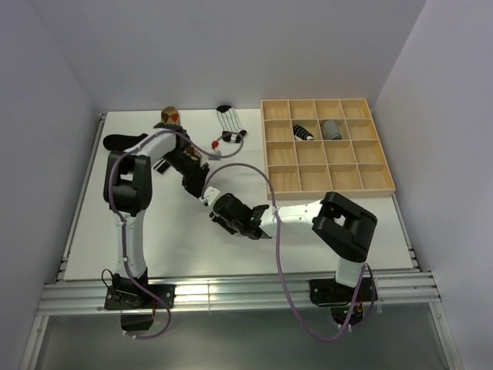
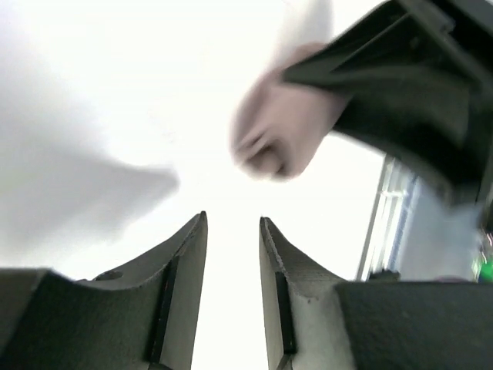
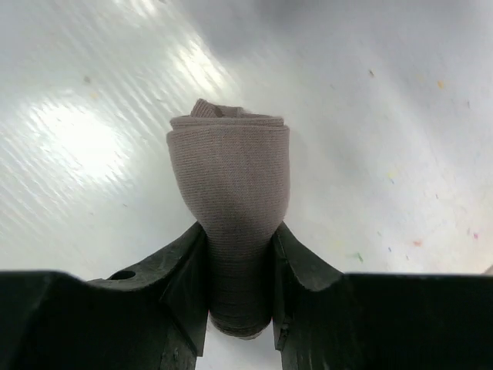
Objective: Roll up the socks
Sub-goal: Pick up the sock at the center of the board, then place the sock in the storage box.
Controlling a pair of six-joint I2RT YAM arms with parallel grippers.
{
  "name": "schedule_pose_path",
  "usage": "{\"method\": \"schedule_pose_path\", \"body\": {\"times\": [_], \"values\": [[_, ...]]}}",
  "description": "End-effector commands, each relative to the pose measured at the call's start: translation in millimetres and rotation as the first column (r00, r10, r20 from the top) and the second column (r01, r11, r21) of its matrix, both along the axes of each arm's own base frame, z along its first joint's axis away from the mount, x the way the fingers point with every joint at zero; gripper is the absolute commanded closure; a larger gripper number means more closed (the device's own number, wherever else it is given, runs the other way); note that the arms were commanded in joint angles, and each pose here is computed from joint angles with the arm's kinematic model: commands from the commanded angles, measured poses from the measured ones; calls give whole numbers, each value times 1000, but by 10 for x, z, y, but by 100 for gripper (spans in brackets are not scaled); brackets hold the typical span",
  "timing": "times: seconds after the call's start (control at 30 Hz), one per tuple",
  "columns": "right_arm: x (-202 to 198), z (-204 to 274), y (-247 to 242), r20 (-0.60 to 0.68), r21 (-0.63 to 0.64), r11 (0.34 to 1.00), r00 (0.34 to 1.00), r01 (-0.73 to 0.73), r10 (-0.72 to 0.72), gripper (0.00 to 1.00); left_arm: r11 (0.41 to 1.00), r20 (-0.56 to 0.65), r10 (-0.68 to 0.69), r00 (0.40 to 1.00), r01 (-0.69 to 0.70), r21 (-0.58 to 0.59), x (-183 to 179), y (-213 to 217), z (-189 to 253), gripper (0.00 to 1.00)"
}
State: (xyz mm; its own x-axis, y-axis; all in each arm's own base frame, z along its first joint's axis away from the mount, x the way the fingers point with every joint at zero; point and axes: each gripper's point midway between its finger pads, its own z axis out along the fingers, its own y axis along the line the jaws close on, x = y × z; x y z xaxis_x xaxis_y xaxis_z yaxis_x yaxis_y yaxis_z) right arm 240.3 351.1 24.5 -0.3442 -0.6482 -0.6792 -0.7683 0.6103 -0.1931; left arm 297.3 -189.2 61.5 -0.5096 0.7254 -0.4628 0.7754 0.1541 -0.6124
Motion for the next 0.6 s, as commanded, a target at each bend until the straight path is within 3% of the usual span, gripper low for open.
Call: {"method": "schedule_pose_path", "body": {"times": [0.0,0.2,0.37,0.5,0.57], "values": [[83,164,-193,-51,56,994,995,93,-90,100,986,110,149,983,-139,-92,396,128,572,63],[465,624,-342,-102,185,956,972,227,-211,100,904,122,399,909,-368,-216,830,480,1095,65],[1007,1246,-670,-63,277,889,930,365,-362,100,838,121,511,851,-462,-289,857,759,1360,65],[1546,1588,-1147,30,254,816,839,519,-543,100,816,133,548,826,-494,-300,812,811,1416,65],[1864,1698,-1497,91,223,750,753,622,-652,100,815,139,550,823,-493,-305,774,799,1424,65]]}}
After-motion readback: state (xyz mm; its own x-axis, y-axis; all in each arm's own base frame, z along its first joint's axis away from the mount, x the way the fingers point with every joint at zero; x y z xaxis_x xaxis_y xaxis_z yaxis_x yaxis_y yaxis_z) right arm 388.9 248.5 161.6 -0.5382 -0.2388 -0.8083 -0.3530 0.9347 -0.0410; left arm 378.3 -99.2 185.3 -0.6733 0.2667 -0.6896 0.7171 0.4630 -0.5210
